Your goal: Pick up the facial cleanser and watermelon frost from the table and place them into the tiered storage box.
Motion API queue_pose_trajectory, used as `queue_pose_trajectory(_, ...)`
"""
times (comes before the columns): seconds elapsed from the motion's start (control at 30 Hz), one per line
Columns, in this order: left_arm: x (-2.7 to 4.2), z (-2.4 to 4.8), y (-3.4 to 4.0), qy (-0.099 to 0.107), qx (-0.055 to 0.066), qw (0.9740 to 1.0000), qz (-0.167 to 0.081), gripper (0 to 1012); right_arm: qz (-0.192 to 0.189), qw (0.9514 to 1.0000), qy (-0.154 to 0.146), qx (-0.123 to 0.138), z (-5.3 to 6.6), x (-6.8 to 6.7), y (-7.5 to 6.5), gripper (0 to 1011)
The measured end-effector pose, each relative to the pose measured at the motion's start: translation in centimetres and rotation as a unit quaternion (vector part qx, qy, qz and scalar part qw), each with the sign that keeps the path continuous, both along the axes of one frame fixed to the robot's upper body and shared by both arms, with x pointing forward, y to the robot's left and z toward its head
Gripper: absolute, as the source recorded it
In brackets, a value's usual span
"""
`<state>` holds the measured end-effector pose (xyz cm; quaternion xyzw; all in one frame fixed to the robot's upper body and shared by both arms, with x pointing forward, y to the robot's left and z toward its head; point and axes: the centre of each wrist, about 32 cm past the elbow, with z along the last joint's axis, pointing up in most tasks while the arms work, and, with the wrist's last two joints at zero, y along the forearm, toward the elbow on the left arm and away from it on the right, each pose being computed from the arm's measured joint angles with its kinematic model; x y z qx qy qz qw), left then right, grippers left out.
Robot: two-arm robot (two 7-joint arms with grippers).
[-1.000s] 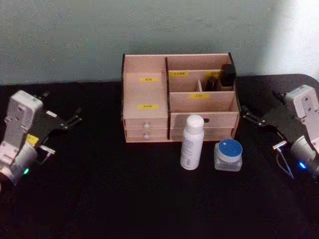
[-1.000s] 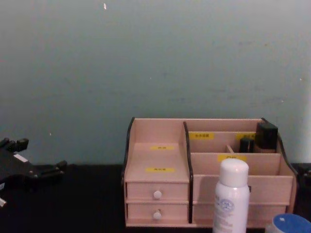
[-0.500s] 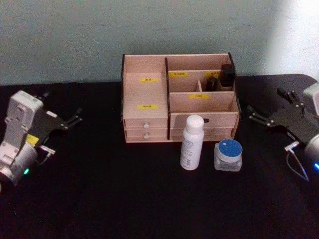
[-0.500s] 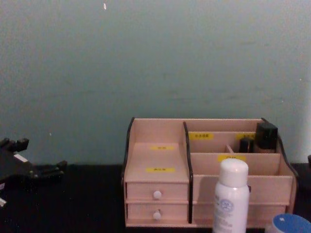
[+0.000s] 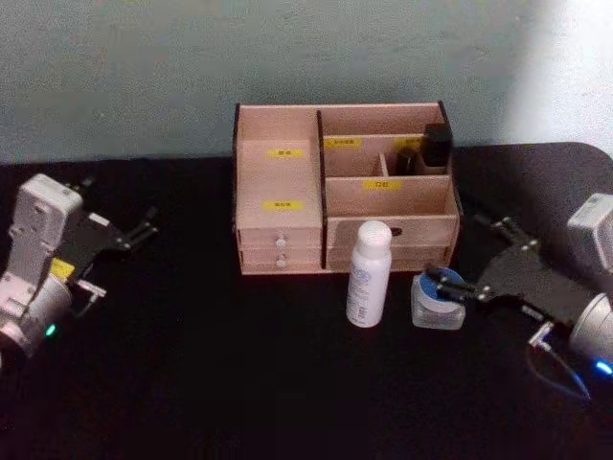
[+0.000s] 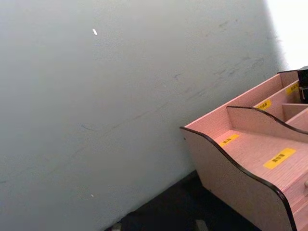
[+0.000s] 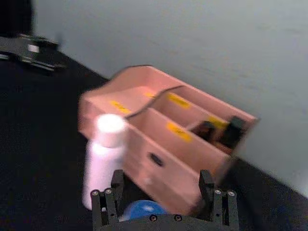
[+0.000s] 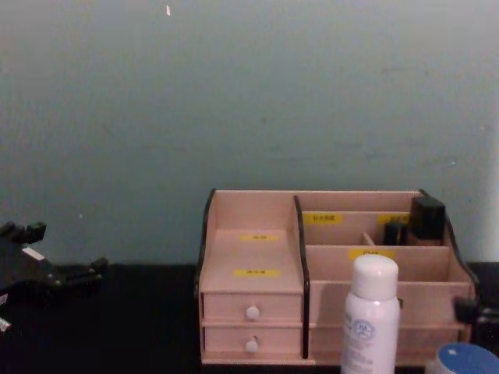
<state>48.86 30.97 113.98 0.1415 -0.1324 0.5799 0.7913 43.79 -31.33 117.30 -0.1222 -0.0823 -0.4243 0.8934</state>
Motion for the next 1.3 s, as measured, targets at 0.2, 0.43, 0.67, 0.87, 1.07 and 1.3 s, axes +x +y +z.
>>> queue_pose_trajectory(0.2, 0.00, 0.00, 0.00, 0.000, 0.000, 1.0000, 0.000, 1001, 0.044, 0.9986, 0.022, 0.018, -0.6, 0.6, 0.8, 1003)
queue_pose_trajectory(0.43, 0.00, 0.00, 0.00, 0.000, 0.000, 1.0000, 0.000, 1001, 0.071, 0.9961, 0.042, 0.032, -1.3, 1.7, 1.7, 1003)
queue_pose_trajectory(0.67, 0.00, 0.00, 0.00, 0.000, 0.000, 1.0000, 0.000, 1001, 0.086, 0.9936, 0.062, 0.039, -2.1, 2.7, 2.5, 1003)
queue_pose_trajectory(0.87, 0.00, 0.00, 0.00, 0.000, 0.000, 1.0000, 0.000, 1001, 0.097, 0.9916, 0.075, 0.043, -2.8, 3.7, 2.9, 1003)
queue_pose_trajectory(1.07, 0.00, 0.00, 0.00, 0.000, 0.000, 1.0000, 0.000, 1001, 0.099, 0.9906, 0.082, 0.048, -3.4, 4.7, 3.3, 1003)
queue_pose_trajectory(1.3, 0.00, 0.00, 0.00, 0.000, 0.000, 1.0000, 0.000, 1001, 0.097, 0.9903, 0.083, 0.055, -3.8, 5.4, 3.8, 1003)
